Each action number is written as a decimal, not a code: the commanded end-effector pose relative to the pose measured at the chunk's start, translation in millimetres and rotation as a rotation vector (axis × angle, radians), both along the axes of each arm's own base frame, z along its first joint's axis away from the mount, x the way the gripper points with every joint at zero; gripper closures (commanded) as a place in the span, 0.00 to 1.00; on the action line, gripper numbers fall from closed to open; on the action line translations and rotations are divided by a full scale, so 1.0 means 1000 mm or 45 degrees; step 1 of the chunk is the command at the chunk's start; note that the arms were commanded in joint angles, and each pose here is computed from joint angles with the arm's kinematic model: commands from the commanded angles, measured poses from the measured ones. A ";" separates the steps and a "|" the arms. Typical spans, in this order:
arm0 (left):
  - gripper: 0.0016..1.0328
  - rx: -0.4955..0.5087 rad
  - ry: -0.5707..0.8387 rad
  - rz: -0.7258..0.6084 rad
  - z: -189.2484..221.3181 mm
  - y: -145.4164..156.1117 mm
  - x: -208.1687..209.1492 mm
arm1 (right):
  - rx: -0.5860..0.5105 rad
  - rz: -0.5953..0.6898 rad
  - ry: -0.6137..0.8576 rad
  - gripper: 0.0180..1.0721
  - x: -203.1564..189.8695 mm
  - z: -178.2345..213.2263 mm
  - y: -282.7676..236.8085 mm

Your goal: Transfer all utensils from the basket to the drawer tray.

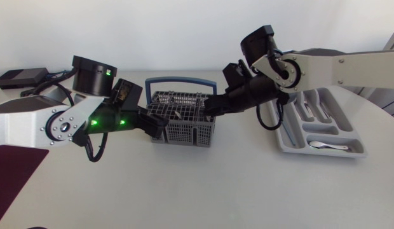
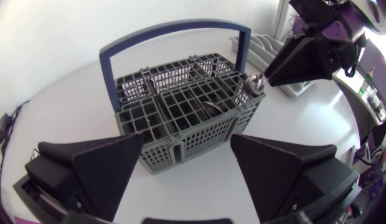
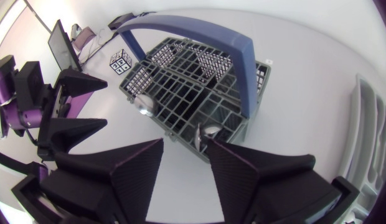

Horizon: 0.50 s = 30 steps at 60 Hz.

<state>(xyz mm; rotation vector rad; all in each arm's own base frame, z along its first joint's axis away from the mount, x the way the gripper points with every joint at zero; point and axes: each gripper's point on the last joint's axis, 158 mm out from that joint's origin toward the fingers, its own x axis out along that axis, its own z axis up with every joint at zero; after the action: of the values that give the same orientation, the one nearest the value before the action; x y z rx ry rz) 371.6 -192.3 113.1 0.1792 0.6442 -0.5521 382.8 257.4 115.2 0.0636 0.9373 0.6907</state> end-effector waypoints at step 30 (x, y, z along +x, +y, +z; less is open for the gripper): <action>0.06 0.024 0.032 -0.039 -0.019 -0.005 -0.008 | -0.058 0.012 0.032 0.60 -0.003 -0.028 0.005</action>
<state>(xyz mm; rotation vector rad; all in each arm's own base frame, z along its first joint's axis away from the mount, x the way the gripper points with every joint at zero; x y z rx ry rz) 371.0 -195.0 113.0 0.1808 0.6400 -0.5585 382.0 262.3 104.9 0.0428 0.9465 0.6849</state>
